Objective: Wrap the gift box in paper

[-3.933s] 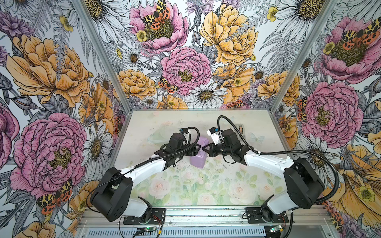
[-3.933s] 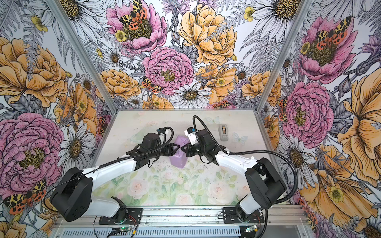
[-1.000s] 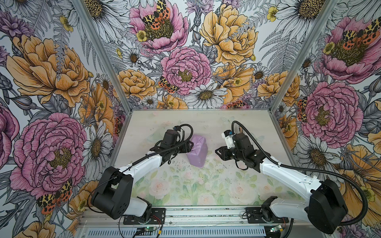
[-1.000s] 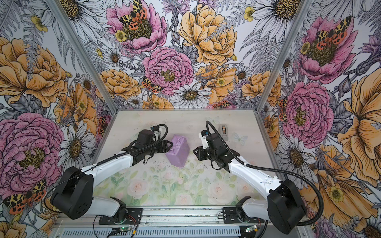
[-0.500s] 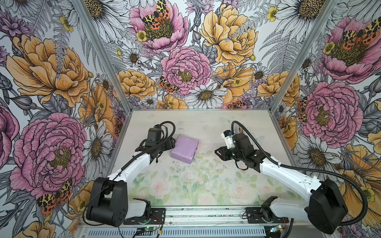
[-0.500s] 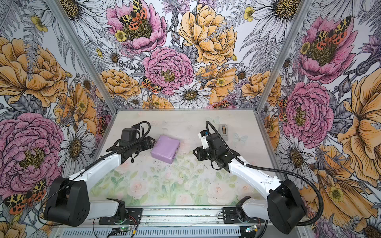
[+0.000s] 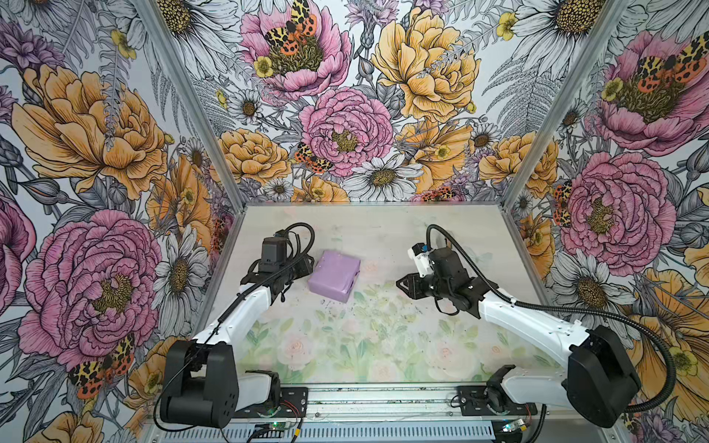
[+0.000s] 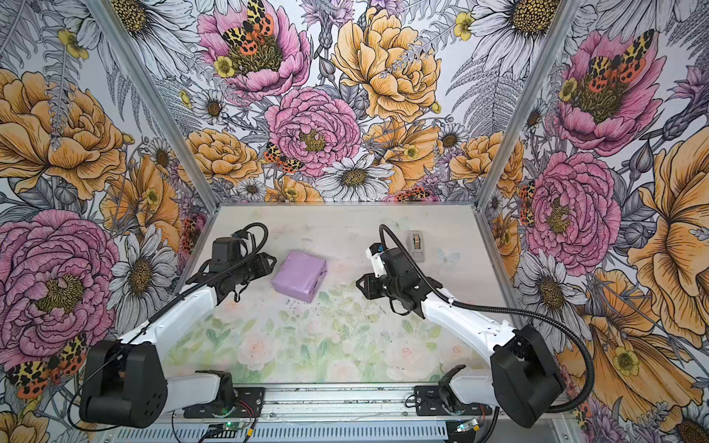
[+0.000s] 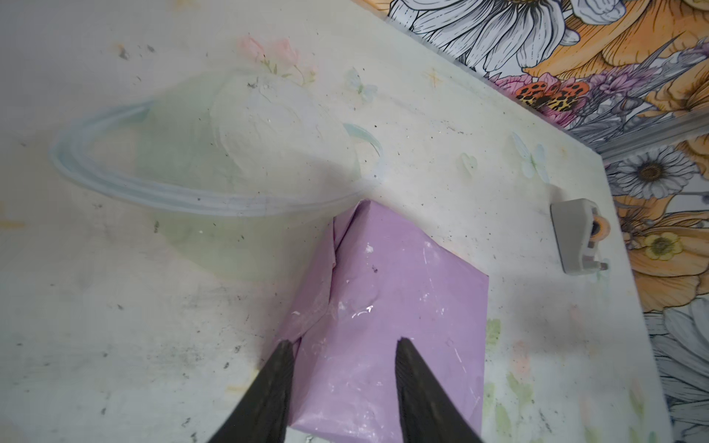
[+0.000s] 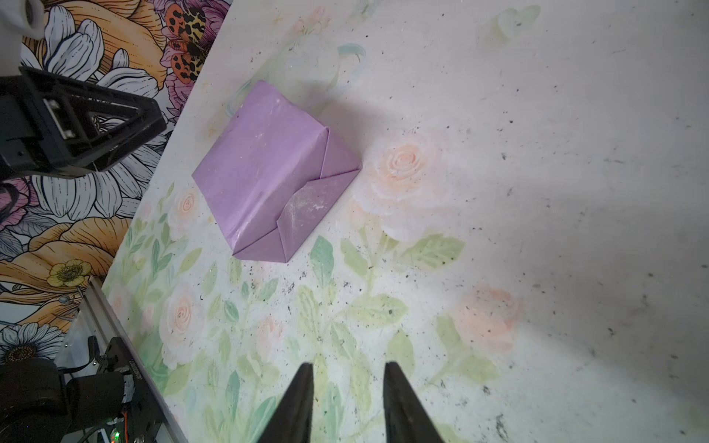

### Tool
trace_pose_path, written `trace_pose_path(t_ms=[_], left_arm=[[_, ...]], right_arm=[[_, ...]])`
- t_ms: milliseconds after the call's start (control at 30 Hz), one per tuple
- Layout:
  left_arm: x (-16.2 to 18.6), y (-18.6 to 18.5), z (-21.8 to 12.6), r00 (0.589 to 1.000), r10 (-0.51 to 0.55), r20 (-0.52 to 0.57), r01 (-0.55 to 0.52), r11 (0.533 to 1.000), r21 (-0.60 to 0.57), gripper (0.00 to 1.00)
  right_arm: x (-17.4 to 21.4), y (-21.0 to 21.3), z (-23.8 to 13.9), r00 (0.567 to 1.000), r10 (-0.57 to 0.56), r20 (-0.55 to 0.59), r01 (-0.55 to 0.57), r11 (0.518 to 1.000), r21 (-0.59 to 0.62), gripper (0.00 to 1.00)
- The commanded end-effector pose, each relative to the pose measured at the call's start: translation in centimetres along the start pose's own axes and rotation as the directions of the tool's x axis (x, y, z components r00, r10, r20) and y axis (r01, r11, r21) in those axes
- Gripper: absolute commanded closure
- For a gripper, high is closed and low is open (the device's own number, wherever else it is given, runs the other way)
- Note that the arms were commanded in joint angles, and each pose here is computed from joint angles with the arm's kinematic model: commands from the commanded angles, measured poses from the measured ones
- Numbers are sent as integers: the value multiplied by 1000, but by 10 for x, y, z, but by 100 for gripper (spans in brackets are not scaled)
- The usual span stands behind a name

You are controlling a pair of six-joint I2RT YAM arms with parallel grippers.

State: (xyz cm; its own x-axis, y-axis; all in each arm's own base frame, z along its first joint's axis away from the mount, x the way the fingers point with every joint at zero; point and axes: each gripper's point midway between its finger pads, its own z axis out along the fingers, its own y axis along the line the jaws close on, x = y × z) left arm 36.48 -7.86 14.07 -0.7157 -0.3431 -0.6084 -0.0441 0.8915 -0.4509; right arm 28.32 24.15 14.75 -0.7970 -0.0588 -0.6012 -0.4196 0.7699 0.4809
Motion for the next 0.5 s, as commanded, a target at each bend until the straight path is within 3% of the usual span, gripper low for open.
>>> trace_pose_path(t_ms=[0,200,467], left_arm=[[-11,-18,6,1000,25,10,-25,996,84,68],[-15,-27,31,999,31,-28,-28,994,110,86],[-5,-38,54,996,40,-78,-30,991,130,93]], right_arm=[[-18,11,-2,999,-7,44,8,999,-35,67],[-18,12,-1,999,-9,43,10,999,-39,67],[-19,12,-2,999,-11,49,13,999,-38,67]])
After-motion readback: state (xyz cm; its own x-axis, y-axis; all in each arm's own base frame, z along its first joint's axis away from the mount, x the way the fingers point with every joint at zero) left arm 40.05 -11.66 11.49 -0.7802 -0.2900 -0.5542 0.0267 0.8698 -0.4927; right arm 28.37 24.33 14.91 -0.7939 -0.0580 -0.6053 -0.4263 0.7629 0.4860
